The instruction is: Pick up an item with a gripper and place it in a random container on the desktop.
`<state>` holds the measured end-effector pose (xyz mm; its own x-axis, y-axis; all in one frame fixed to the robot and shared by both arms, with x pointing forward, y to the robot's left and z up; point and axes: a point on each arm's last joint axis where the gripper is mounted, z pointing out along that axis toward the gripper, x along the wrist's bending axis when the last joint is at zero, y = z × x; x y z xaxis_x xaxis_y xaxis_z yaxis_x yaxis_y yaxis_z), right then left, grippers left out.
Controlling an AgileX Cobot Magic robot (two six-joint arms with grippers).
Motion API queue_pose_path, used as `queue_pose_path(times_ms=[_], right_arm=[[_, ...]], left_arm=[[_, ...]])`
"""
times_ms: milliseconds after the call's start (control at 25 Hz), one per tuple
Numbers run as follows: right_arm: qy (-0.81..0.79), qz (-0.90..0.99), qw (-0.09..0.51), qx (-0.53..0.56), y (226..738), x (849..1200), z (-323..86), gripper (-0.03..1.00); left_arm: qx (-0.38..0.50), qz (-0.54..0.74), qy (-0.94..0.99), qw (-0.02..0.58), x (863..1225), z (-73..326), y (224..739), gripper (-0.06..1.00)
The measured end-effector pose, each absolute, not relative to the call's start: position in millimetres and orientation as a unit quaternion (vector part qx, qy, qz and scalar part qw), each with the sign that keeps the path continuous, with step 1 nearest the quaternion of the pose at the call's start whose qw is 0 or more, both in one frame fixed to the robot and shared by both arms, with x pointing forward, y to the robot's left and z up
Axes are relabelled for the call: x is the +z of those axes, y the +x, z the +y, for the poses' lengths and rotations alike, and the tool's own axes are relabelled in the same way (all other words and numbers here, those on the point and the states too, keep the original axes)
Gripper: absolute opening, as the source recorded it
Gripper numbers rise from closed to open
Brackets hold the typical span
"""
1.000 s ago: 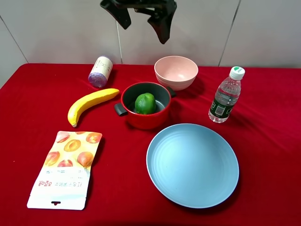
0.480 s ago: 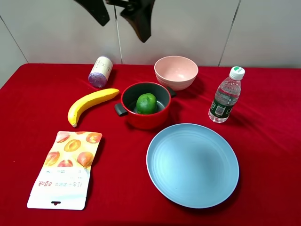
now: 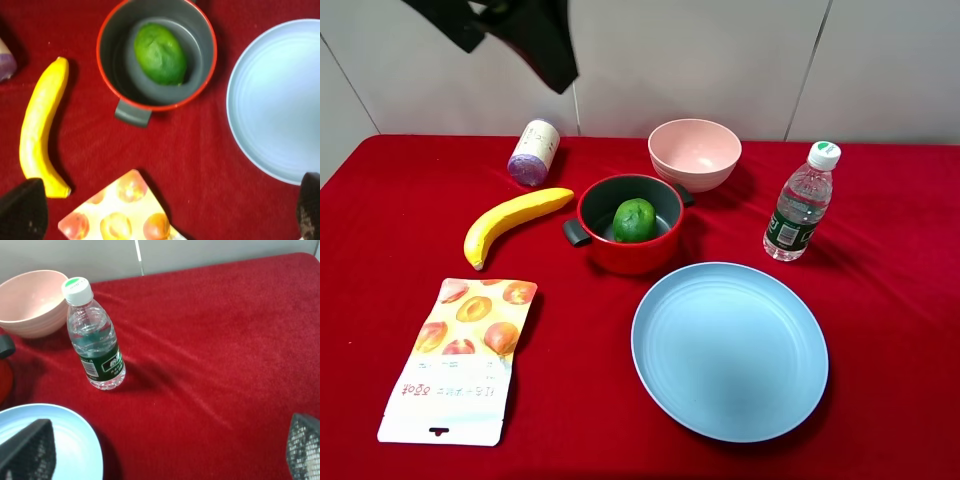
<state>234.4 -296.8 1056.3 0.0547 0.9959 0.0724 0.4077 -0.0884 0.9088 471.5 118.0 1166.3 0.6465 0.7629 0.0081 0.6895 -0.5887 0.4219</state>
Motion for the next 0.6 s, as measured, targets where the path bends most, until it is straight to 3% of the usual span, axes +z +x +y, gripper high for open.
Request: queue_pose_path(times_ms=[600], right_arm=[[0.623,0.563,0.373,0.395,234.4,1056.3,-296.8,0.69]], left_arm=[[0.097,0.409,0.885,0.200,1151.1,189.7,380.2,0.99]])
